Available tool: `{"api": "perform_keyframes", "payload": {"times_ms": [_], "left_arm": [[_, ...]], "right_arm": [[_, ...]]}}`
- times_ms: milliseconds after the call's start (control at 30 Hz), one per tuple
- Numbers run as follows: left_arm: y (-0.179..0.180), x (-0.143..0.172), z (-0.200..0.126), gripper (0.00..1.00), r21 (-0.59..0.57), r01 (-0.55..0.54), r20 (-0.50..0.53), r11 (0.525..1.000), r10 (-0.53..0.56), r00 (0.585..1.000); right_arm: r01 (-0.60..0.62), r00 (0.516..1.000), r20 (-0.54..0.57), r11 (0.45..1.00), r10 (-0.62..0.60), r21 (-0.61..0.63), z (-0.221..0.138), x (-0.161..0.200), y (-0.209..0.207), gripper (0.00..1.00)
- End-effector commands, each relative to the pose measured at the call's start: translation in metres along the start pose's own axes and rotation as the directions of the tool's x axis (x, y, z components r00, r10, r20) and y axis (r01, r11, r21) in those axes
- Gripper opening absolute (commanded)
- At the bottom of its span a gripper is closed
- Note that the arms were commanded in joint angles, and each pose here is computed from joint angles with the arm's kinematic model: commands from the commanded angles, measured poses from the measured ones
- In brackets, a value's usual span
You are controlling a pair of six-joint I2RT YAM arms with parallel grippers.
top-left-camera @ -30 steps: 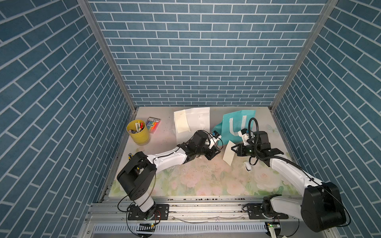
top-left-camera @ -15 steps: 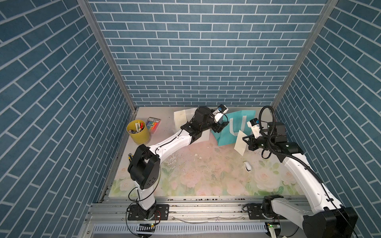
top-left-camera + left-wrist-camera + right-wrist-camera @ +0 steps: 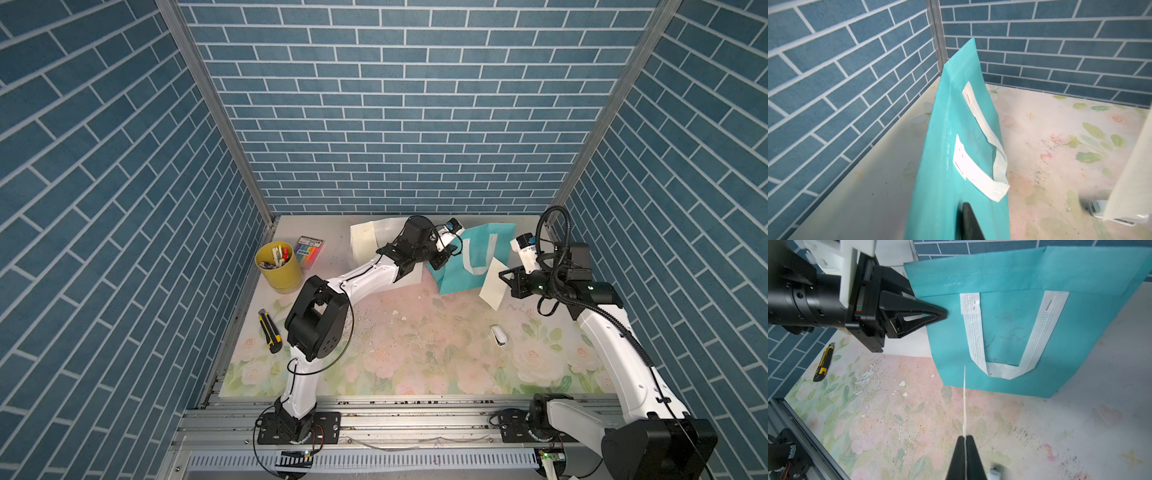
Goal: Staple the receipts to the bags
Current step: Adjust the takeout bag at the center of the board.
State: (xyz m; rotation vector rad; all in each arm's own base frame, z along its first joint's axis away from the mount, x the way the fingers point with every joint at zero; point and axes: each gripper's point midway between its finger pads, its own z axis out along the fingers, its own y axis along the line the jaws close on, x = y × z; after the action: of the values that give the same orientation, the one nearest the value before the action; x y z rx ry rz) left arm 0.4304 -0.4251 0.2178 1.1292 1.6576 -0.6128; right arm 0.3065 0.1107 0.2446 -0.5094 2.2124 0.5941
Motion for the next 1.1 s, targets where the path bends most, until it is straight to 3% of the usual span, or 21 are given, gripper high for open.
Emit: {"api": "perform_keyframes", "payload": {"times_ms": [0, 333, 533, 600, 667, 733, 1067], "left_arm": [[-0.010, -0.025, -0.009, 0.00, 0.080, -0.036, 0.049, 0.996, 0.032, 0.998], [-0.033, -0.024, -0.052, 0.00, 0.342, -0.064, 0.040, 0.937, 0.054, 0.998], [-0.024, -0.015, -0.062, 0.00, 0.359, -0.024, -0.010, 0.933, 0.030, 1.000], [-0.023, -0.010, -0.060, 0.08, 0.355, -0.003, -0.030, 0.935, 0.014, 0.999], [-0.023, -0.007, -0.059, 0.31, 0.358, 0.015, -0.041, 0.934, -0.001, 0.999], [-0.029, -0.008, -0.062, 0.45, 0.389, 0.022, -0.030, 0.921, -0.011, 1.000], [-0.029, -0.018, -0.078, 0.49, 0.379, 0.023, -0.021, 0.925, -0.016, 1.000]], "right_arm": [[0.076, 0.997, 0.001, 0.994, -0.077, -0.080, -0.002, -0.007, 0.012, 0.00], [0.195, 0.981, 0.025, 0.969, -0.193, -0.155, -0.010, -0.013, 0.027, 0.00], [0.205, 0.979, 0.044, 0.952, -0.200, -0.229, -0.007, -0.017, 0.037, 0.00], [0.209, 0.978, 0.054, 0.947, -0.203, -0.243, -0.003, -0.020, 0.039, 0.00], [0.219, 0.976, 0.054, 0.944, -0.212, -0.248, 0.003, -0.024, 0.041, 0.00], [0.213, 0.977, 0.054, 0.940, -0.206, -0.266, 0.008, -0.032, 0.043, 0.00], [0.224, 0.972, 0.016, 0.911, -0.233, -0.346, 0.048, -0.059, 0.057, 0.00]]}}
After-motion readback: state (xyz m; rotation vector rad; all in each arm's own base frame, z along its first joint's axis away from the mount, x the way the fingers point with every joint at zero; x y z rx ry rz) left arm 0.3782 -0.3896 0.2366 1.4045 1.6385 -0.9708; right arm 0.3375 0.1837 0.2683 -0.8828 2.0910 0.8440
